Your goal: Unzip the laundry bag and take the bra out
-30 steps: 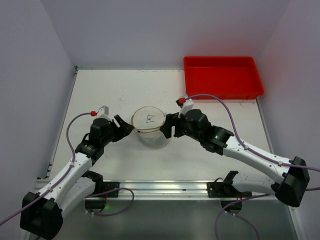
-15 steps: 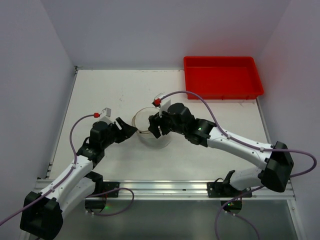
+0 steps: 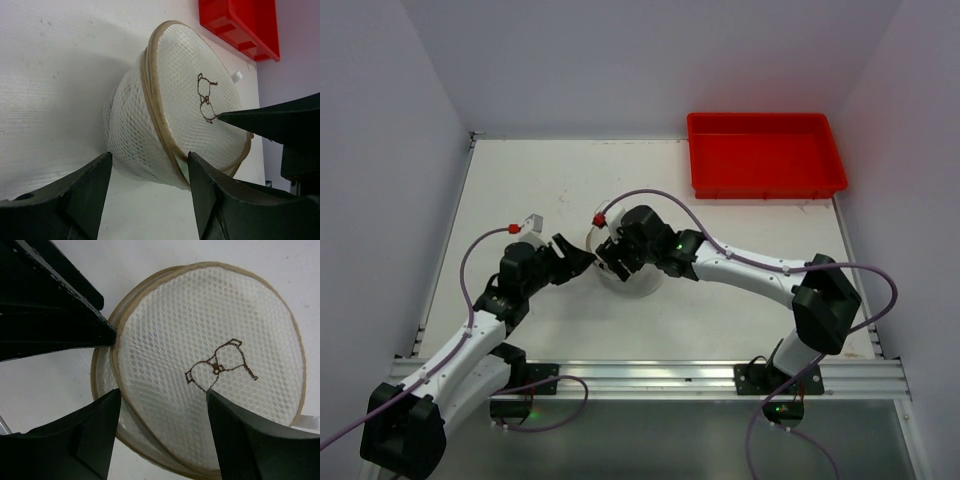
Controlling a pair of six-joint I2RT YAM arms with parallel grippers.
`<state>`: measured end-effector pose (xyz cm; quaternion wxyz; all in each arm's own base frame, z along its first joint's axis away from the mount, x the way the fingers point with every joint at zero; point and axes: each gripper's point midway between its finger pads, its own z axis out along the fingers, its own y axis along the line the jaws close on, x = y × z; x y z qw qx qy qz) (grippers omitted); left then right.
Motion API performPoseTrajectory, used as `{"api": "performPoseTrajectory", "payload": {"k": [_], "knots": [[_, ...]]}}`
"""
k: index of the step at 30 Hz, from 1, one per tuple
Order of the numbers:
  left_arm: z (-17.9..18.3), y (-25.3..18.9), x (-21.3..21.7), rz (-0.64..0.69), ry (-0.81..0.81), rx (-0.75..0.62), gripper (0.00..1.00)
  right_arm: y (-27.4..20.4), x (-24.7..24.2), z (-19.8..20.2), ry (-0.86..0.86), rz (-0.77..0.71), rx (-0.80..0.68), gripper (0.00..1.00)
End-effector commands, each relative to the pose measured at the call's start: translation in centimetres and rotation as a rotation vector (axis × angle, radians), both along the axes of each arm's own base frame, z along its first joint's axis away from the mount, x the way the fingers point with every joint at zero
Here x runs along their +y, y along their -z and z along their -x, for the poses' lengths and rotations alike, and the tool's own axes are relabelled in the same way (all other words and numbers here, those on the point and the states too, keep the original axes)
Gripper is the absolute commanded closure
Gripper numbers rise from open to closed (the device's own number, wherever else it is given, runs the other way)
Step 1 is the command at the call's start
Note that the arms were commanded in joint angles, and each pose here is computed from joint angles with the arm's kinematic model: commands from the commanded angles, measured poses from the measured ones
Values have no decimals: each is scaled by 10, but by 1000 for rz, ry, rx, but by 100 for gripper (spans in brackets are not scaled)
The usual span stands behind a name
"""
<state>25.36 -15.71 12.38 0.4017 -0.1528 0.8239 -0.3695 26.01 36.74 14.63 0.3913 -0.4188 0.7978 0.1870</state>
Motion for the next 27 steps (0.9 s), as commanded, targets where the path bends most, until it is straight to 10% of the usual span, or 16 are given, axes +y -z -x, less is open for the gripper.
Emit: {"api": "performPoseTrajectory", "payload": {"k": [1,6,12,27], "knots": [[-6,-17,-4,17,22,-62,35,-3,10,-3,-33,3,-23,29],[-7,-20,-5,19,29,-69,35,8,4,-13,22,23,-56,42],[-9,-26,0,6,1,-83,32,-12,-5,-13,72,-46,-92,100],[-43,-38,-16,-30,42,-40,27,-57,-20,-1,221,-299,-66,100]]}}
